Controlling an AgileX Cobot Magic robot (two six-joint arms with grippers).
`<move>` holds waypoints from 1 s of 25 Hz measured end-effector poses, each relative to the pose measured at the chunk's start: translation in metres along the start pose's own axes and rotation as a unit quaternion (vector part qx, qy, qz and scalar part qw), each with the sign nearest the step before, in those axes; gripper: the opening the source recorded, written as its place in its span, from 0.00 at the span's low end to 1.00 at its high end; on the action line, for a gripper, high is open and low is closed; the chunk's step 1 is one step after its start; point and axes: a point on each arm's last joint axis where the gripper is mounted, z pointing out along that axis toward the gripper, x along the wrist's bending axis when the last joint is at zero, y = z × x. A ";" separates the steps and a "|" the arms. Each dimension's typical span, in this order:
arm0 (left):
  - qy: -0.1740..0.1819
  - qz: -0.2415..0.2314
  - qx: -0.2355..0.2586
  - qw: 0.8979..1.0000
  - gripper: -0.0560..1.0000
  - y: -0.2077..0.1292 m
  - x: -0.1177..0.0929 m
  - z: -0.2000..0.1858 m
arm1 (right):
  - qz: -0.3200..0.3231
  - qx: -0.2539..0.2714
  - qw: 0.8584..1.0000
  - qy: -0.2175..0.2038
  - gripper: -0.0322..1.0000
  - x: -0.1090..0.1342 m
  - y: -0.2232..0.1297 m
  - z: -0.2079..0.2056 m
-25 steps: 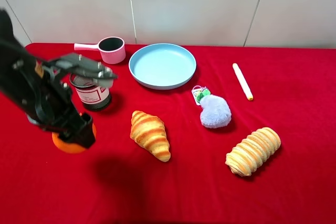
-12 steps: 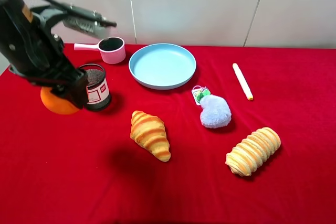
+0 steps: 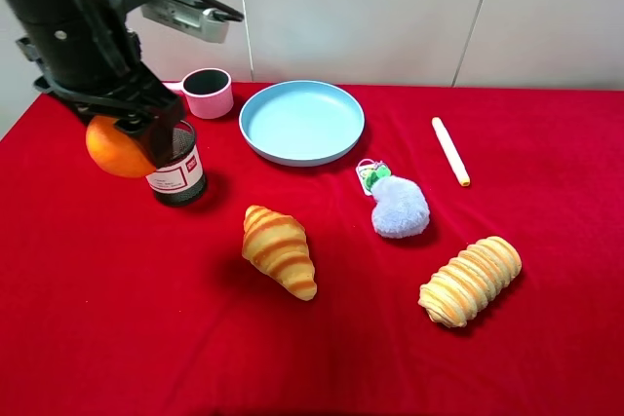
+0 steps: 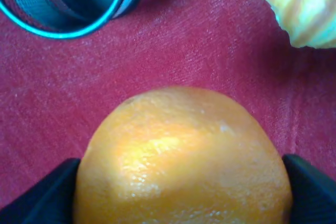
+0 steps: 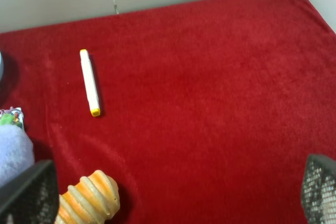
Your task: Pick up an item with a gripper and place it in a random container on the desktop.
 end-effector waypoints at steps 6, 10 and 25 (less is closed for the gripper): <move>0.000 -0.021 -0.003 1.000 0.73 0.006 0.018 0.006 | 0.000 0.000 1.000 0.000 0.70 0.000 0.000 0.000; 0.002 -0.041 -0.008 0.999 0.73 0.008 0.034 0.009 | 0.000 0.000 1.000 0.000 0.70 0.000 0.000 0.000; 0.009 -0.052 -0.041 0.998 0.73 0.043 0.057 0.041 | 0.000 0.000 1.000 0.000 0.70 0.000 0.000 0.000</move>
